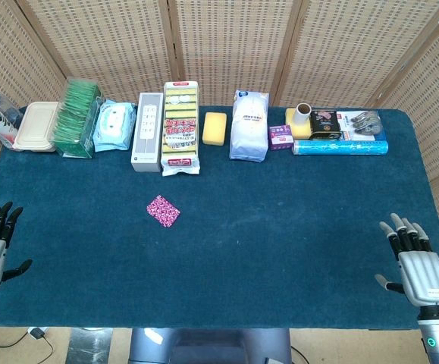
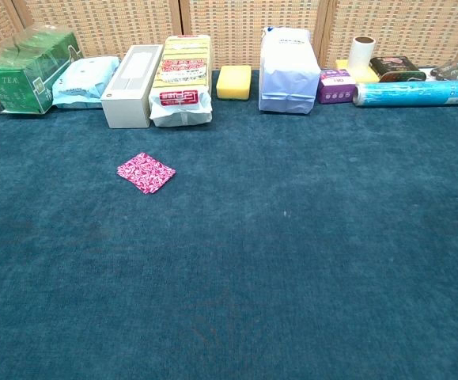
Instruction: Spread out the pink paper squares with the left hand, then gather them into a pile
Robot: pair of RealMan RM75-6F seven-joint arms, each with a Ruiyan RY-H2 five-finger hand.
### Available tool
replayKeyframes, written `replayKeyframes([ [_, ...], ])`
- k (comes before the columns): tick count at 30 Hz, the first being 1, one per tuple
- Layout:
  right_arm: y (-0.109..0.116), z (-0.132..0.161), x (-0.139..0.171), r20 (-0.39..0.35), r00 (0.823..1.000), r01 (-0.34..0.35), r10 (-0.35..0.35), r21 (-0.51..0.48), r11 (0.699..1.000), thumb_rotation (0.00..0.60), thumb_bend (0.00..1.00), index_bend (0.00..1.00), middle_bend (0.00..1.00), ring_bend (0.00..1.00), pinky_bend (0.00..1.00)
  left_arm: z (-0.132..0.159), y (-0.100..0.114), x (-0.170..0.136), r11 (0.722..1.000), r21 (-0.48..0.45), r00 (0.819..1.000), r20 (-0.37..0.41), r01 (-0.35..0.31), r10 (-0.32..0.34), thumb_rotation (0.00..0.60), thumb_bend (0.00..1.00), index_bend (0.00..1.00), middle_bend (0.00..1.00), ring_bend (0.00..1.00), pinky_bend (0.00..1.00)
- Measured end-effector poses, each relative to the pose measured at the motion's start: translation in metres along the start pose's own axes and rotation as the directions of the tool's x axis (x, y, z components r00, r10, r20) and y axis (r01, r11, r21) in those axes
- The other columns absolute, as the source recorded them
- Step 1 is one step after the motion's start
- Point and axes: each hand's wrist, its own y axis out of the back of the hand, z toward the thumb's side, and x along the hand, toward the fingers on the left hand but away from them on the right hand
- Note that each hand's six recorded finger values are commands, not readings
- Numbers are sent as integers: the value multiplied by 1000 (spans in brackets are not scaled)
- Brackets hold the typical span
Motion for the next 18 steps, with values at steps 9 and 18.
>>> replayKeyframes([
  [9,2,3,4,-8,1000,2,-2,-6,1000,600,0,102,0,0,0,6,-8,-1,999,40,1000,1,22,-23,600,170,0,0,0,64],
  [18,2,5,6,-13,1000,-5,5,-17,1000,600,0,102,0,0,0,44,-20,7,990,-22,975,174,143,-137,600,139,0,0,0,64],
])
